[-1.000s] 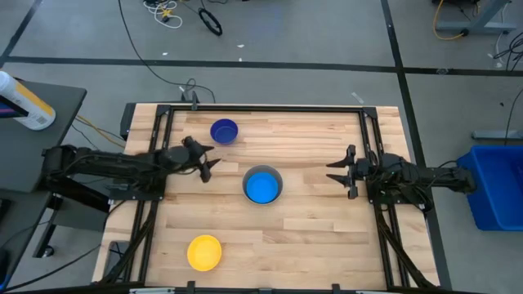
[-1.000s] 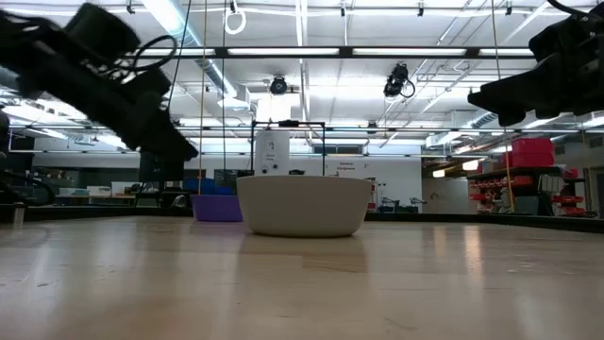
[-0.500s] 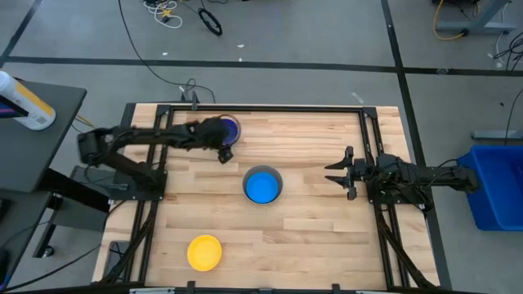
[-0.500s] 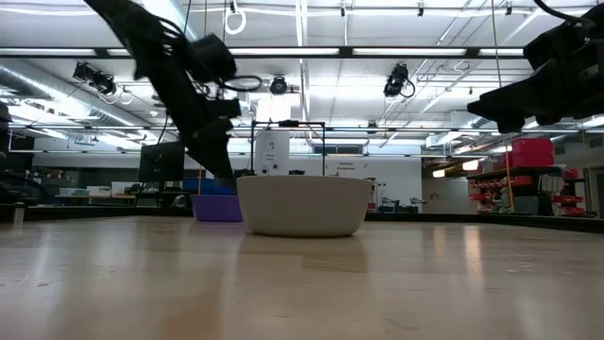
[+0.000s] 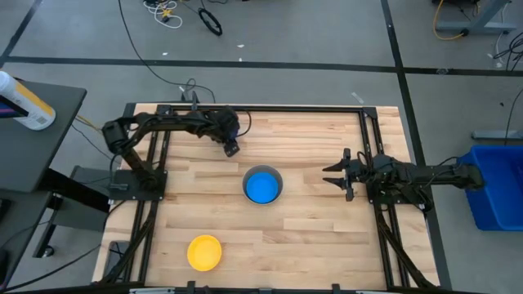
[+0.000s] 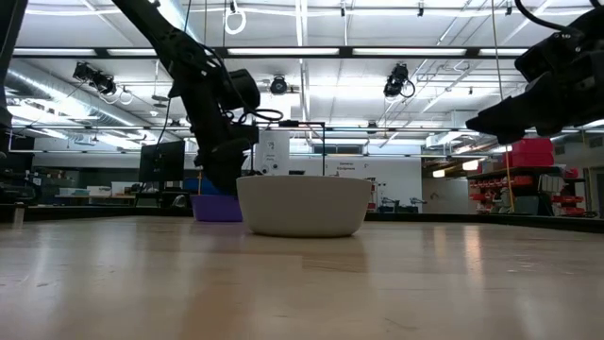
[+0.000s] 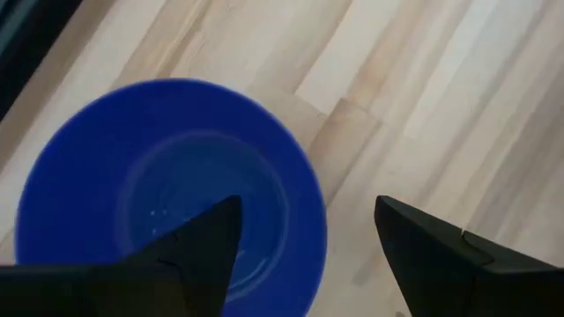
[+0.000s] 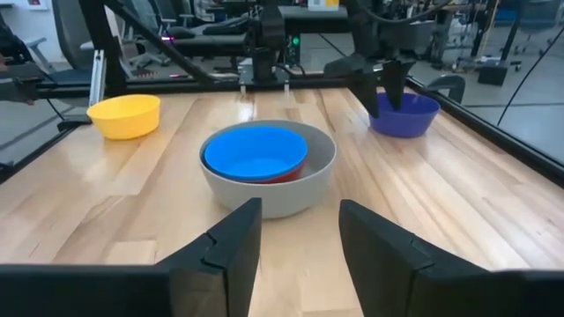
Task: Nest bowls inside each other
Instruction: Stack the dark blue bowl on the blue bowl
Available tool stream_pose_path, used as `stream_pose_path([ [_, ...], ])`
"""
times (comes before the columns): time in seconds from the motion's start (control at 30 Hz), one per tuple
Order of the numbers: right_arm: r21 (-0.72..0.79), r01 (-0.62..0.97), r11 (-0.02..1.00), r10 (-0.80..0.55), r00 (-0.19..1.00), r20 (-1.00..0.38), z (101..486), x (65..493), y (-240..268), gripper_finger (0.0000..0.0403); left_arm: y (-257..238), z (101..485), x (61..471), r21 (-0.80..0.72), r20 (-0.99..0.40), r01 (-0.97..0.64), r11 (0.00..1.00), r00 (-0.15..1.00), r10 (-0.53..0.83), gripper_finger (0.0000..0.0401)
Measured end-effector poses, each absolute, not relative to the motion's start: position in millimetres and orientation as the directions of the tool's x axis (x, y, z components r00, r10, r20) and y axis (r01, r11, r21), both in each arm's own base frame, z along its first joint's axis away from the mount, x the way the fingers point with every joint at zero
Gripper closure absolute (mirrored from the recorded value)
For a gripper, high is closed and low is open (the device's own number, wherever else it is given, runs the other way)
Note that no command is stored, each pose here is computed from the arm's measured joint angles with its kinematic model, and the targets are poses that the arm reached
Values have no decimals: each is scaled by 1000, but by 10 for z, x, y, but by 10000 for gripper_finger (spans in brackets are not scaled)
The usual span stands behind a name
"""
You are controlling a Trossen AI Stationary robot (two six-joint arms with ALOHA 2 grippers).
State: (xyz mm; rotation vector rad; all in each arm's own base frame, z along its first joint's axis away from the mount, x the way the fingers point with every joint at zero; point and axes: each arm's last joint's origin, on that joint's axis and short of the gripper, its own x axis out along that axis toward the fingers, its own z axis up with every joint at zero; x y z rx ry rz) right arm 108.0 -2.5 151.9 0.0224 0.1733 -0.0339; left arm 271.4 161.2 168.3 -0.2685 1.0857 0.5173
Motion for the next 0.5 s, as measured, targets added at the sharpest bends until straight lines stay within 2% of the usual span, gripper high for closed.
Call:
stream_pose_path([
  [0.1,19,36,999,-33,984,-176,1516,1081,-25,242,1608,1673,2712,49,-895,-527,848,353,272,154],
  [0.2,19,37,999,-33,984,-176,1516,1081,-25,240,1615,1676,2716,50,-892,-535,844,357,279,192],
  [0.5,27,38,999,-33,984,-175,1517,1081,-25,237,1614,1674,2713,69,-893,-506,860,353,279,367],
])
